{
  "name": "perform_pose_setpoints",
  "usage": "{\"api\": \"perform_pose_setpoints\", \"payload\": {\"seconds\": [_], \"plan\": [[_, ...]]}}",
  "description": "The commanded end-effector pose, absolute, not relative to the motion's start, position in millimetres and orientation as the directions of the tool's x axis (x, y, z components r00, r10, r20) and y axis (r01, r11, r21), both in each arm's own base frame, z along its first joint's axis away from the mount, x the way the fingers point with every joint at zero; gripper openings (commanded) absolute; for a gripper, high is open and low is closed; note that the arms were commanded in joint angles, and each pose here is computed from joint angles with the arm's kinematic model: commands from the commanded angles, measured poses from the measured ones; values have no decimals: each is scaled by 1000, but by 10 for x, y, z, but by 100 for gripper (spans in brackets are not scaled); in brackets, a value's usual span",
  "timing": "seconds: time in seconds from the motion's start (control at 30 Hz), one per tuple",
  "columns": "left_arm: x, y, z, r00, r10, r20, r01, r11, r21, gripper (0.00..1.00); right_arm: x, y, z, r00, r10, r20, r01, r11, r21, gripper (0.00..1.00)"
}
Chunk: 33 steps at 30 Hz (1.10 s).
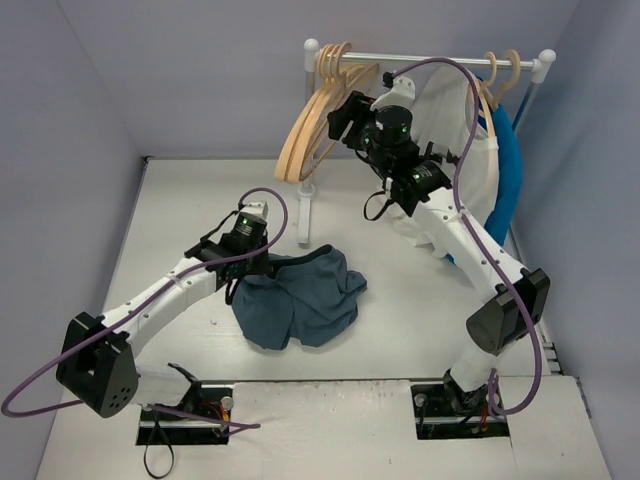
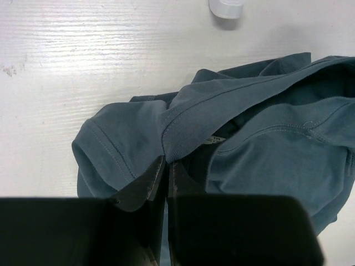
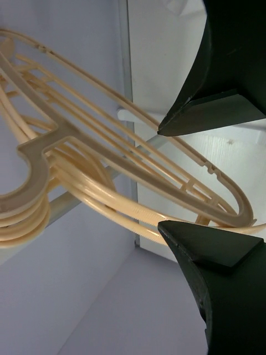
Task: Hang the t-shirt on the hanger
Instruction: Move the hanger to the clothesline.
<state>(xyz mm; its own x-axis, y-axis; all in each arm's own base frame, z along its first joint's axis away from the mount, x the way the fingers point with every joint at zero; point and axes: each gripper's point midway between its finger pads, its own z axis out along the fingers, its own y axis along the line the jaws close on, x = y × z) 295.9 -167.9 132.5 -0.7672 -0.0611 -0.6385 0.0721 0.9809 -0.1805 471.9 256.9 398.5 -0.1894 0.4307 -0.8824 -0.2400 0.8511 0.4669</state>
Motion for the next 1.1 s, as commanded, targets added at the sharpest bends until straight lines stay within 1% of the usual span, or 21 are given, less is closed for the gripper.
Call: {"api": "perform_pose_setpoints", "payload": {"seconds": [0.0, 0.33, 0.7, 1.07], "plan": [[3030, -1672, 1559, -718, -82, -692, 87, 975, -206, 0, 4845, 2652, 4229, -132, 520, -844, -272, 799, 536, 59], [2997, -1622, 1574, -716, -84, -693, 84, 975, -206, 0, 4981, 2792, 4090, -150, 536, -831, -290, 780, 555, 58], [2978, -1619, 1547, -722, -83, -687, 84, 975, -207, 0, 4890, 2733, 4228, -125, 554, -823, -303, 768, 564, 58], [2981, -1616, 1585, -716, -88, -693, 83, 974, -210, 0, 4950, 2816, 4233, -131, 579, -805, -321, 743, 587, 58]]}}
